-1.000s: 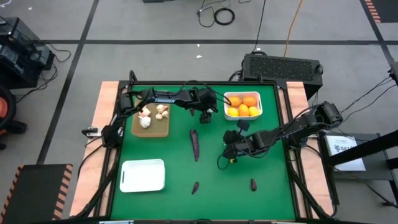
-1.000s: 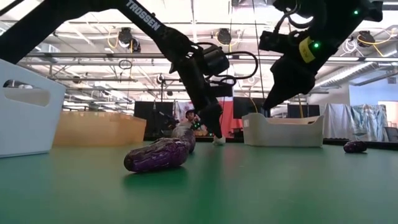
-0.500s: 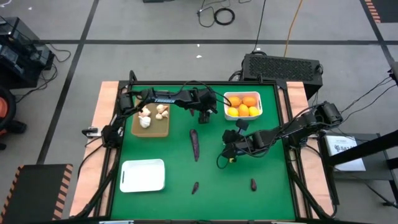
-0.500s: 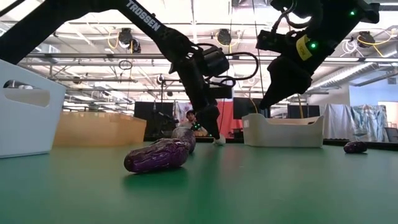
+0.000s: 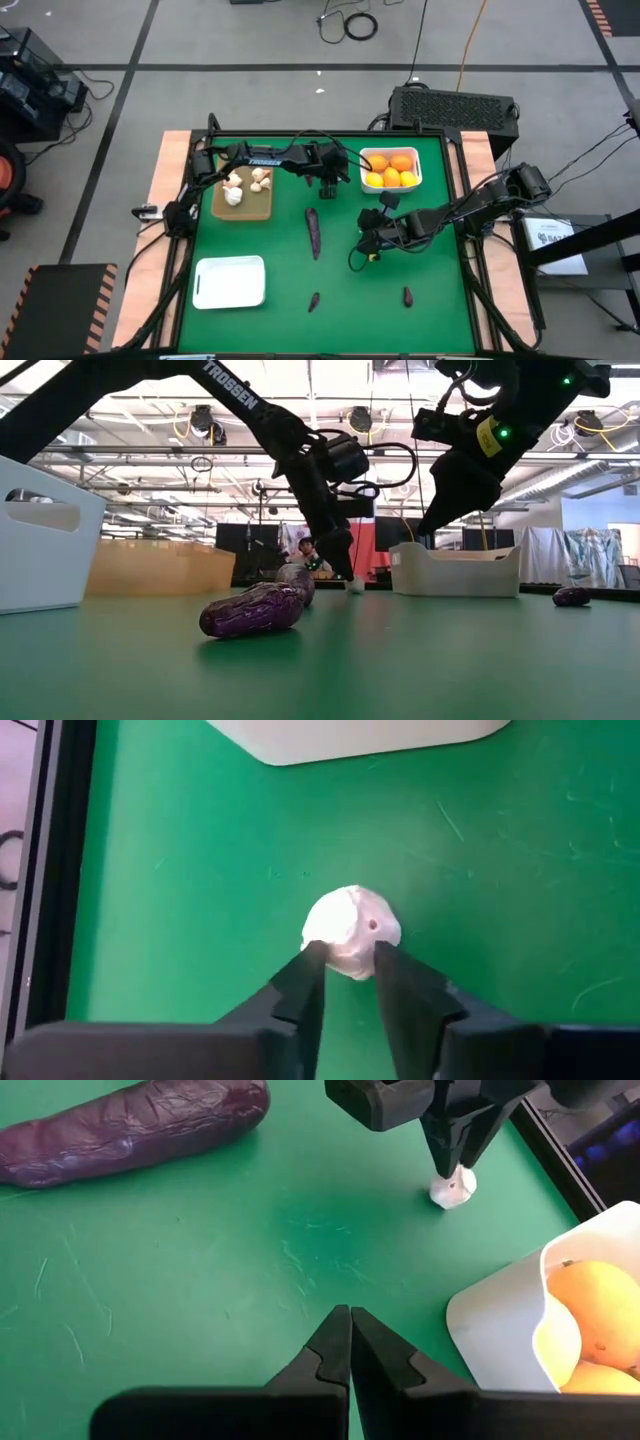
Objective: Sort produce into baskets
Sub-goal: Put the white garlic into the orange bin
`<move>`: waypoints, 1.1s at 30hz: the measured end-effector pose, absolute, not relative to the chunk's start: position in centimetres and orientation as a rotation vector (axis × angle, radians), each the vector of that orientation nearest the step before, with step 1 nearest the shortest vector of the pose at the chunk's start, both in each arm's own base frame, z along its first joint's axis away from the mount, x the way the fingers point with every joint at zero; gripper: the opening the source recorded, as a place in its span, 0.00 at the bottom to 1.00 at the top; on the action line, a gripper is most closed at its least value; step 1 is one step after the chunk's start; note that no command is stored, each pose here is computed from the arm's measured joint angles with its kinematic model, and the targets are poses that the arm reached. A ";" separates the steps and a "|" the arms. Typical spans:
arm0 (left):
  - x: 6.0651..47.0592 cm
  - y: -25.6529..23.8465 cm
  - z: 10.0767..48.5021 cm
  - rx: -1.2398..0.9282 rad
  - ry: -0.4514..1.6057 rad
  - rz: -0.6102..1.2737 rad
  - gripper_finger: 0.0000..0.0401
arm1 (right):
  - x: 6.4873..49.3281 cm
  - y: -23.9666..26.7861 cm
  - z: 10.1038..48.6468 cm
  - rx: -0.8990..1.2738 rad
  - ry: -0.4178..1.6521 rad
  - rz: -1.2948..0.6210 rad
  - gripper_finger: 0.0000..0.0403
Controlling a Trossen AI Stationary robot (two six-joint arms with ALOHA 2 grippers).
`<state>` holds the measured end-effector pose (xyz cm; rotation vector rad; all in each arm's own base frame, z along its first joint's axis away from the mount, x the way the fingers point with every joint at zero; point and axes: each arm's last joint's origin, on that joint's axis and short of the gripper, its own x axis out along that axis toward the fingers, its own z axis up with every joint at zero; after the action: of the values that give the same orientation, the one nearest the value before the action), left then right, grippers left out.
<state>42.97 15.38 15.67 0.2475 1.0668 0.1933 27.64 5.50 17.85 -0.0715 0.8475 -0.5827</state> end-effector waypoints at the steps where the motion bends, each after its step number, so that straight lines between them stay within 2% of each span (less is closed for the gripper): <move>1: 43.0 15.4 15.7 0.247 1.066 0.193 0.21 | 27.6 5.5 17.8 -0.072 0.847 -0.583 0.00; 8: 43.0 15.4 15.7 0.243 1.065 0.193 0.02 | 27.6 5.5 17.8 -0.071 0.848 -0.582 0.00; 14: 43.0 15.2 15.7 0.239 1.065 0.193 0.01 | 27.6 5.5 17.8 -0.078 0.859 -0.577 0.00; 21: 43.8 13.6 18.2 0.023 0.949 0.316 0.03 | 26.3 5.7 18.2 -0.056 0.933 -0.556 0.00; 23: 44.3 12.9 18.6 0.018 0.925 0.327 0.03 | 26.1 5.8 18.5 -0.034 0.924 -0.564 0.00; 28: 44.5 11.7 18.7 0.255 0.982 0.459 0.06 | 26.0 5.8 18.8 0.001 0.906 -0.574 0.00; 33: 43.0 11.1 20.6 0.433 1.103 0.651 0.18 | 26.2 5.9 18.9 0.002 0.892 -0.563 0.00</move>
<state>42.99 11.06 20.61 0.4333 1.1033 0.6510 26.20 5.87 18.85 0.0018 0.8917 -0.5634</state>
